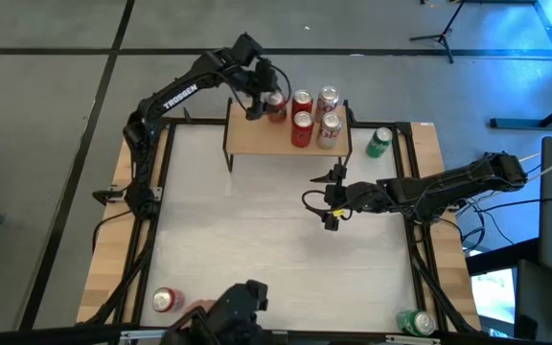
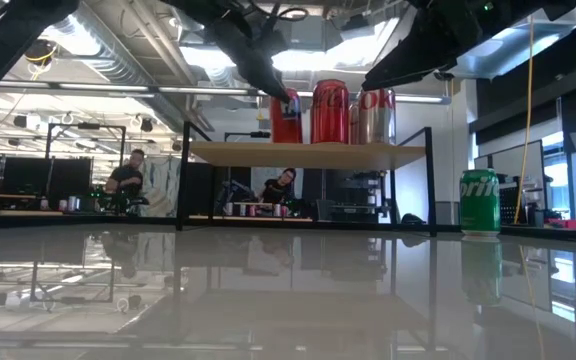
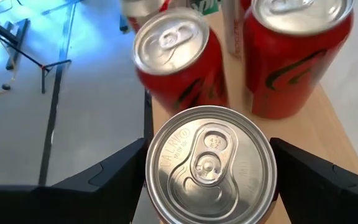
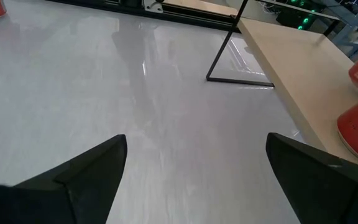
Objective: Place canned beverage on shelf
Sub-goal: Put the right red soda can on the shelf, then put the red soda can on the shelf aligned with the other red soda can
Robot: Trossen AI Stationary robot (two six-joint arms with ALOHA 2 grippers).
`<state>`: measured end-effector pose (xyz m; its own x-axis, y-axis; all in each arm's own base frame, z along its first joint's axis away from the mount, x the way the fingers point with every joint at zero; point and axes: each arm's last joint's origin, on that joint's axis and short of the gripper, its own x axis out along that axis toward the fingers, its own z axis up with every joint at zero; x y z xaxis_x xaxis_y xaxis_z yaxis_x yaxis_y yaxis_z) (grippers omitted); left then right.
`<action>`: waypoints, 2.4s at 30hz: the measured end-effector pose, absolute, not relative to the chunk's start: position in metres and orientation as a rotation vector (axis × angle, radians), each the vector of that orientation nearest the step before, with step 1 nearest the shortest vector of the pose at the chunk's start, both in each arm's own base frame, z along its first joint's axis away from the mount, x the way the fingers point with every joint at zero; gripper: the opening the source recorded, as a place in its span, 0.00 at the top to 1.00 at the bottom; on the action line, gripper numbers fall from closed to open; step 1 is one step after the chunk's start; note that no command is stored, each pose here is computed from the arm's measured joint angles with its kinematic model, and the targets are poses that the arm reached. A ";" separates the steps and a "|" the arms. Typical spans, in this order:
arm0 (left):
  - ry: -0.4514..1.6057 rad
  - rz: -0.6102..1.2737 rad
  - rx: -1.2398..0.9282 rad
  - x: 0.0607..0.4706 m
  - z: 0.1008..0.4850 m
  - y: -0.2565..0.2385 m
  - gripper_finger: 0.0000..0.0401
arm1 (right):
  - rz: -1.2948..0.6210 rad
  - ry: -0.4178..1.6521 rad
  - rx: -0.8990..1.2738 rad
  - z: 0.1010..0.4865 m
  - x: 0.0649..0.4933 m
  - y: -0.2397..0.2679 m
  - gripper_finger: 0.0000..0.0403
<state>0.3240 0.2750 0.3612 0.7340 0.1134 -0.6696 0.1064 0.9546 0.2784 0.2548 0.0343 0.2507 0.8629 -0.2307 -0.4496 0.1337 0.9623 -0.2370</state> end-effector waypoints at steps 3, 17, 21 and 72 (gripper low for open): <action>0.766 0.002 0.283 0.318 0.360 0.278 0.27 | -0.192 0.495 -0.201 0.251 0.255 0.034 0.05; 0.759 -0.042 0.267 0.323 0.359 0.271 0.27 | -0.193 0.490 -0.200 0.251 0.255 0.034 0.05; 0.764 -0.035 0.268 0.323 0.359 0.270 0.27 | -0.193 0.490 -0.200 0.251 0.255 0.034 0.05; 0.741 0.197 0.362 0.340 0.420 0.229 0.13 | -0.193 0.490 -0.200 0.251 0.255 0.034 0.05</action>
